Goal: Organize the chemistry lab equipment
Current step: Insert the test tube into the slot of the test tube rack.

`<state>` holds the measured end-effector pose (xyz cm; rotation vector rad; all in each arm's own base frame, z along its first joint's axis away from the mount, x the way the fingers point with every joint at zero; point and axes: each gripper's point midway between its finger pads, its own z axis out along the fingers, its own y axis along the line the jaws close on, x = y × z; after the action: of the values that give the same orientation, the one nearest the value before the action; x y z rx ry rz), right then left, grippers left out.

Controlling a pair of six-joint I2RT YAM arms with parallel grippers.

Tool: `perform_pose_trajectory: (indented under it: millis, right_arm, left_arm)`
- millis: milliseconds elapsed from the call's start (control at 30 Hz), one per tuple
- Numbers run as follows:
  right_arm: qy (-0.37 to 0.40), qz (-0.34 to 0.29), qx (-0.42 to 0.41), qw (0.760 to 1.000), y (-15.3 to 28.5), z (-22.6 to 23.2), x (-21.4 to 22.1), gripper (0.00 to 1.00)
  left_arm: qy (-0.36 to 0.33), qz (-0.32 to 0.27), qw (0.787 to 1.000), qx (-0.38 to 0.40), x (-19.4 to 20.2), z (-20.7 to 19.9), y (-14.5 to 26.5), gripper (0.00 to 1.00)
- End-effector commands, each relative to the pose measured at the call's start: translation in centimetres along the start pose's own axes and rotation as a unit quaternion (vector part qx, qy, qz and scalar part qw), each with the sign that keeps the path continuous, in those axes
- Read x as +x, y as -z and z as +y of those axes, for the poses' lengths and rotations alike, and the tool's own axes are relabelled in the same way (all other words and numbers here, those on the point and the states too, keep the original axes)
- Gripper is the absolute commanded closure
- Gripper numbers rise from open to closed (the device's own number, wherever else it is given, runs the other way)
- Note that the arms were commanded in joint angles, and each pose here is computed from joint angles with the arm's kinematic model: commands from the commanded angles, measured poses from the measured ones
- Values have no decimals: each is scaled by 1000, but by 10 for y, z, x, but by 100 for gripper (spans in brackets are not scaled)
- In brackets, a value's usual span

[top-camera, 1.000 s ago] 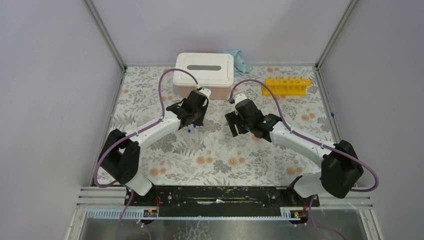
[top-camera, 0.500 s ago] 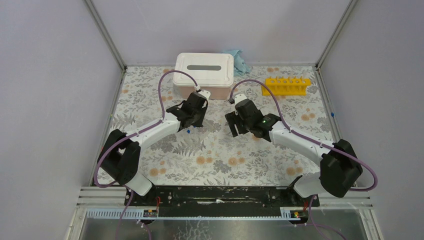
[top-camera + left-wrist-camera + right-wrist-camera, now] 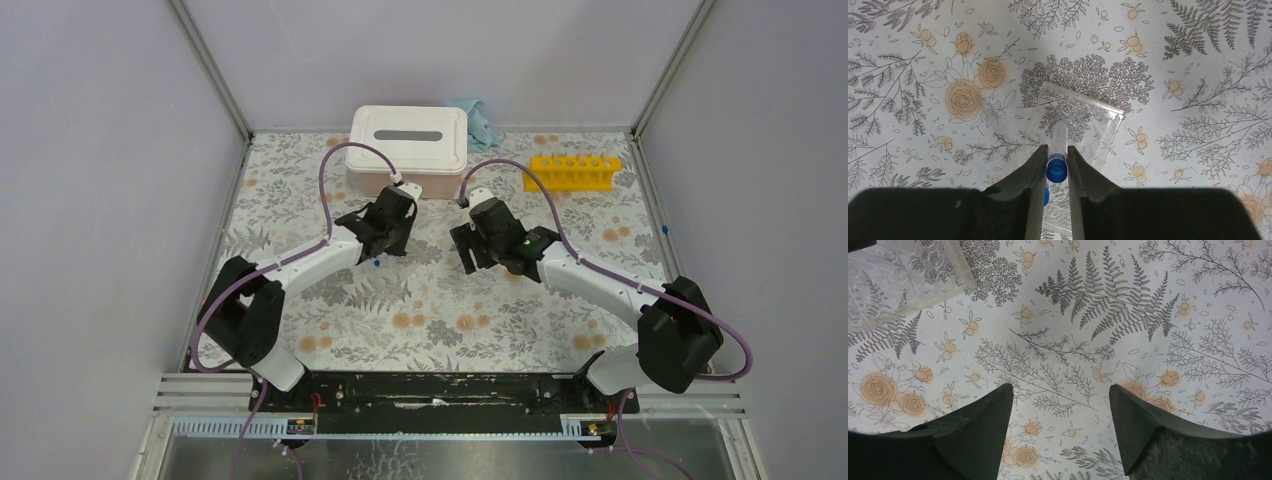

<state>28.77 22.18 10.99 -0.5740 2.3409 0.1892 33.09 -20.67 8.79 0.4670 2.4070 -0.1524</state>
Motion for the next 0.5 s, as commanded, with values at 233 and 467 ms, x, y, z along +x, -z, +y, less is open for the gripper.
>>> perform_pose_trajectory:
  millis: [233, 467]
  right_arm:
    - [-3, -27, -3, 1000, -3, -1, -21, 22]
    - [-3, -32, -2, 999, 0, -1, -26, 22]
  left_arm:
    - [-6, -5, 1000, -7, 2, 0, -12, 63]
    - [-3, -16, 1000, -10, -5, 1, -7, 50]
